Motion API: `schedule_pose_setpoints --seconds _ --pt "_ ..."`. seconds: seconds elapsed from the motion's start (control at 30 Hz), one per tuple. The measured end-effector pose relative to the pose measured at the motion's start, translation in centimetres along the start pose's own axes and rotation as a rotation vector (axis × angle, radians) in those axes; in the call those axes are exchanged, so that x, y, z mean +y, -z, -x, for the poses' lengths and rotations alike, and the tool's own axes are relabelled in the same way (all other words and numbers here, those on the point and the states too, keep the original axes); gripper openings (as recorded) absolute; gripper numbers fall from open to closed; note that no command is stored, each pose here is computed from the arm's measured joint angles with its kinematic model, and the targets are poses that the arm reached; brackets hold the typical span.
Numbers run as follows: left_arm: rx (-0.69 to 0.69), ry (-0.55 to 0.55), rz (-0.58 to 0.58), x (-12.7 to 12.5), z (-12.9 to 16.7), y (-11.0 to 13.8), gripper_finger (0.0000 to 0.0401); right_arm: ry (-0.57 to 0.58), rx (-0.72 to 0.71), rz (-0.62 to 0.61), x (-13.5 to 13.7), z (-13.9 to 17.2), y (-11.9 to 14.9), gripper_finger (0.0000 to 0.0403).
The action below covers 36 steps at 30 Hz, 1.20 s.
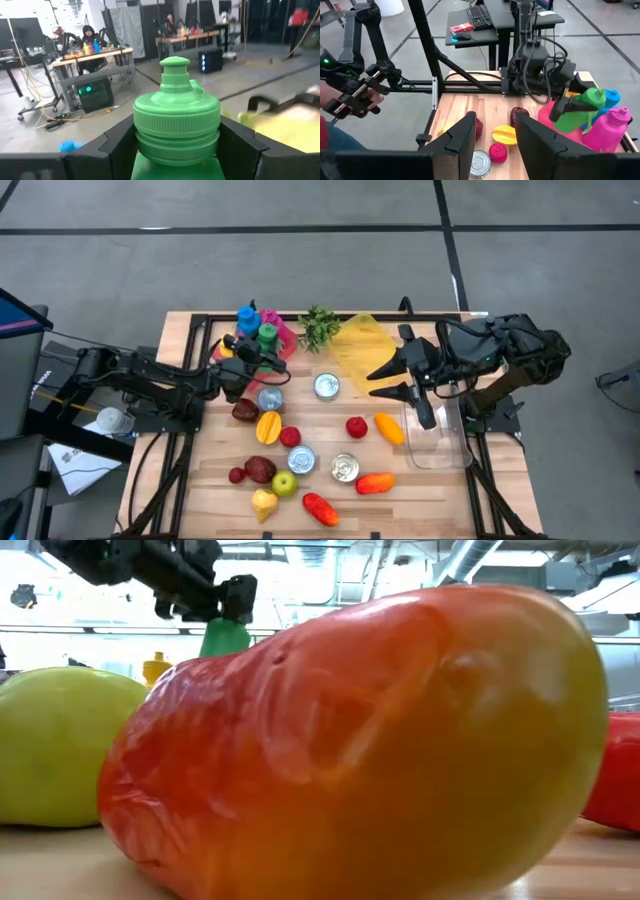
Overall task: Pick & Place Food Item
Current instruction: Put the green water bottle into the pink bin
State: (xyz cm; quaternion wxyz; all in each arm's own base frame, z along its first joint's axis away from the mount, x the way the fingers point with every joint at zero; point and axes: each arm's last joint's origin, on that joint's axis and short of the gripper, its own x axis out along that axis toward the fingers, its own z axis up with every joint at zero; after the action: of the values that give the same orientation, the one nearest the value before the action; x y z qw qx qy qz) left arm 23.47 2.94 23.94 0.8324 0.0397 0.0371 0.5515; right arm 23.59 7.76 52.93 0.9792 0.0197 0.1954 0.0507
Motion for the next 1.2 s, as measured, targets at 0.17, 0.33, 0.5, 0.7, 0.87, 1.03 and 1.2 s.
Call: schedule_pose_setpoints --seconds 0.17,0.33,0.5,0.7,0.87,1.03,1.2 --pt "-0.015 -0.028 0.034 0.6 0.3 1.1 0.0204 -0.011 0.004 0.005 0.3 0.1 0.1 0.0134" --pt "-0.036 -0.027 0.076 1.2 0.6 2.0 0.0214 -0.010 0.008 -0.008 0.3 0.1 0.1 0.0134" --pt "-0.060 -0.023 0.022 1.5 0.7 2.0 0.0211 -0.007 0.028 -0.016 0.2 0.1 0.3 0.0134" --pt "-0.093 0.009 0.002 1.8 0.0 1.6 0.0206 -0.007 0.028 -0.016 0.2 0.1 0.3 0.0134" --pt "-0.085 -0.019 -0.009 2.1 -0.8 2.0 0.0212 -0.007 0.028 -0.016 0.2 0.1 0.3 0.0134" --pt "-0.070 0.023 -0.012 1.4 -1.2 3.0 0.0205 -0.007 0.028 -0.028 0.2 0.1 0.3 0.0134" --pt "-0.063 0.010 -0.020 0.9 -1.5 3.5 0.0213 -0.007 0.028 -0.050 0.2 0.1 0.3 0.0134"
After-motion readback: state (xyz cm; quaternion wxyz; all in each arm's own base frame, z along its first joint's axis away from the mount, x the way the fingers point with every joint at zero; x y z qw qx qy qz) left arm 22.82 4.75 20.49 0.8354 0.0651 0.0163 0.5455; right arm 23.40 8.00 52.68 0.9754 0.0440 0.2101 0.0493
